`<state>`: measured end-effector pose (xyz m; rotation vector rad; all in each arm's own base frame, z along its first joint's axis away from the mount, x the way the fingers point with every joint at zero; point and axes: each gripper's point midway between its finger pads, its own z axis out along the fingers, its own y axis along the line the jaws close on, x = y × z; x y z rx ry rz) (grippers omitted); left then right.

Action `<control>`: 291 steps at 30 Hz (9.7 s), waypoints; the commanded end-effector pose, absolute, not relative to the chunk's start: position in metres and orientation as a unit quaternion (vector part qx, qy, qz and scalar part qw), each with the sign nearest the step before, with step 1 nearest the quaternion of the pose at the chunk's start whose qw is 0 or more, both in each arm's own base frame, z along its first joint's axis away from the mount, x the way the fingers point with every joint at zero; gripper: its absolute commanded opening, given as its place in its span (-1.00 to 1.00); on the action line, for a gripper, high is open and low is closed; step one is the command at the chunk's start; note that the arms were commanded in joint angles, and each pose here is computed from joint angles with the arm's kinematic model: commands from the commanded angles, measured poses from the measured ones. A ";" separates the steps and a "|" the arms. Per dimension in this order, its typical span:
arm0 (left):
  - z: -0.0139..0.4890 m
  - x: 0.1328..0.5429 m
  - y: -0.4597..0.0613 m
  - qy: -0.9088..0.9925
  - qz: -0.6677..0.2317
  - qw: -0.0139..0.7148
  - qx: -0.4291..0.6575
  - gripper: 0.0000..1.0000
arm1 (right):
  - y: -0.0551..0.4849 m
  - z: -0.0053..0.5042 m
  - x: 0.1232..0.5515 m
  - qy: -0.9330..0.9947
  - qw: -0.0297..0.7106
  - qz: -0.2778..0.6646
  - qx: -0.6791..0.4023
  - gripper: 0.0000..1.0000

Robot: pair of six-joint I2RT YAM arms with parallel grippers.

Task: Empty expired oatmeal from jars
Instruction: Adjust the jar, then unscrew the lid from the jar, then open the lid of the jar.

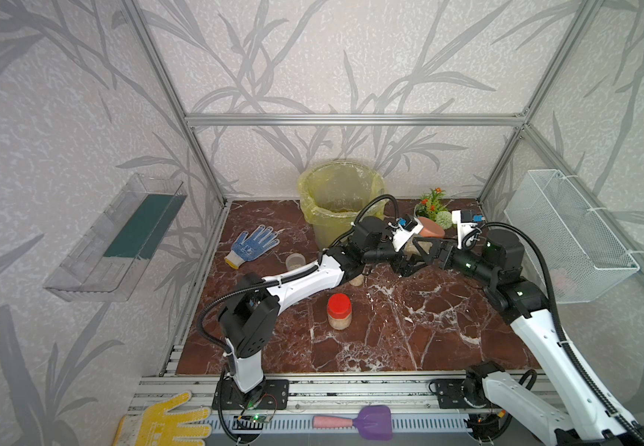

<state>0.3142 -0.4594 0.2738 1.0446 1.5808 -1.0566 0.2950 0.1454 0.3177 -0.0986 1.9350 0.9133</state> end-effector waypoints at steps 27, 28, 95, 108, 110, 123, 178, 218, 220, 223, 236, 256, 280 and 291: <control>0.306 0.329 -0.416 0.585 -0.227 0.638 0.446 -1.00 | 0.118 0.340 0.257 0.827 0.359 0.425 0.076 0.85; 0.304 0.330 -0.415 0.583 -0.208 0.643 0.451 -1.00 | 0.119 0.342 0.258 0.827 0.336 0.440 0.097 0.85; 0.288 0.317 -0.435 0.522 -0.042 0.687 0.504 -1.00 | 0.143 0.290 0.282 0.911 0.158 0.376 0.053 0.53; 0.314 0.305 -0.430 0.531 -0.140 0.701 0.455 -1.00 | 0.154 0.292 0.268 0.897 0.166 0.409 0.000 -0.26; 0.319 0.303 -0.428 0.530 -0.155 0.702 0.449 -1.00 | 0.156 0.296 0.266 0.893 0.175 0.413 -0.023 -0.30; 0.333 0.292 -0.417 0.523 -0.228 0.695 0.437 -1.00 | 0.176 0.322 0.253 0.842 0.203 0.471 -0.166 -0.52; 0.310 0.320 -0.394 0.523 -0.093 0.704 0.470 -1.00 | 0.145 0.341 0.242 0.884 0.253 0.386 0.074 0.74; 0.303 0.315 -0.410 0.502 -0.030 0.713 0.490 -1.00 | 0.157 0.305 0.277 0.919 0.201 0.323 0.105 0.98; 0.304 0.315 -0.411 0.501 -0.032 0.713 0.489 -1.00 | 0.157 0.304 0.280 0.919 0.203 0.322 0.104 0.98; 0.304 0.314 -0.412 0.501 -0.035 0.714 0.489 -1.00 | 0.162 0.299 0.279 0.921 0.187 0.328 0.101 0.98; 0.302 0.315 -0.412 0.502 -0.032 0.711 0.491 -1.00 | 0.179 0.295 0.282 0.916 0.172 0.353 0.086 0.82; 0.309 0.275 -0.414 0.493 -0.204 0.672 0.513 -1.00 | 0.213 0.327 0.265 0.870 0.200 0.423 -0.153 -0.26; 0.310 0.248 -0.410 0.479 -0.364 0.563 0.567 -1.00 | 0.217 0.365 0.234 0.749 0.308 0.373 -0.452 -0.50; 0.301 0.246 -0.412 0.489 -0.372 0.543 0.572 -1.00 | 0.220 0.377 0.233 0.675 0.377 0.340 -0.535 -0.67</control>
